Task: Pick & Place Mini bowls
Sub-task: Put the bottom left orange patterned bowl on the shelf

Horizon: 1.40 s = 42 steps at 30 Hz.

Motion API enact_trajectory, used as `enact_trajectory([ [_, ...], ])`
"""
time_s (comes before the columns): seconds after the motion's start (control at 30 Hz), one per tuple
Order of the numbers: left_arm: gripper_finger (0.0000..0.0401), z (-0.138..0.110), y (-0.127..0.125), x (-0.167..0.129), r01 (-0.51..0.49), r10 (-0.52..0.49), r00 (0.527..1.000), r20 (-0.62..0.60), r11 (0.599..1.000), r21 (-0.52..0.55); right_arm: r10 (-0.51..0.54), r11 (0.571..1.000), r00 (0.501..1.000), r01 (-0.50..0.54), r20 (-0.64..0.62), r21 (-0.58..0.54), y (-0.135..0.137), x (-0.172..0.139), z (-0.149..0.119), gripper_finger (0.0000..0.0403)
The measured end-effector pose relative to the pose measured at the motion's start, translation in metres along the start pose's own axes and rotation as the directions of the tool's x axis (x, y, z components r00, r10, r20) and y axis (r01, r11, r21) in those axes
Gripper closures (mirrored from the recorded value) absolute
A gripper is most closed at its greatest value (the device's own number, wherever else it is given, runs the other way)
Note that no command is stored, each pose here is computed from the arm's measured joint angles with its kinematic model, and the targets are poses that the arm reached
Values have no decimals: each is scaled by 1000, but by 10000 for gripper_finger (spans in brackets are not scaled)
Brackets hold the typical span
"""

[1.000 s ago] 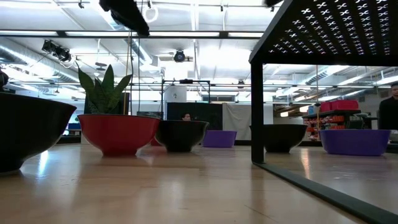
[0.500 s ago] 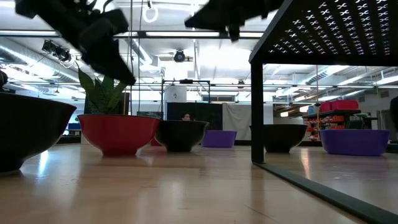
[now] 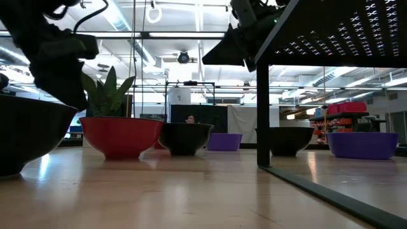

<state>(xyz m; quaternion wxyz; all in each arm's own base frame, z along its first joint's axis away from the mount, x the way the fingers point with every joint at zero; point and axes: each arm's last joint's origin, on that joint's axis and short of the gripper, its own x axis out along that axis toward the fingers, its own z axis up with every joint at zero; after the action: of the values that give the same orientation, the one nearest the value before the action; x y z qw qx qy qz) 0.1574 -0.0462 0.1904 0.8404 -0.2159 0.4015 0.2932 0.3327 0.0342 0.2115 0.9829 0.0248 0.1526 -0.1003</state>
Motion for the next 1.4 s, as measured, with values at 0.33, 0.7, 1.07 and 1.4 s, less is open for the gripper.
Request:
enact_trajectory([
  [0.33,204,-31,-17,-19,142,-159,980,-121,980,-139,18,1000,997,-20,72,18,0,-6,-12,394],
  [0.7,204,-53,-42,-44,384,-420,903,-90,884,-267,20,1000,996,-22,92,18,0,-6,-10,394],
  [1.07,196,-59,-48,-43,385,-442,887,-138,870,-308,21,1000,995,-23,95,18,0,-6,-10,394],
  [1.4,166,-72,-70,-27,397,-478,842,-248,863,-314,21,1000,995,-22,95,12,0,-6,-10,394],
])
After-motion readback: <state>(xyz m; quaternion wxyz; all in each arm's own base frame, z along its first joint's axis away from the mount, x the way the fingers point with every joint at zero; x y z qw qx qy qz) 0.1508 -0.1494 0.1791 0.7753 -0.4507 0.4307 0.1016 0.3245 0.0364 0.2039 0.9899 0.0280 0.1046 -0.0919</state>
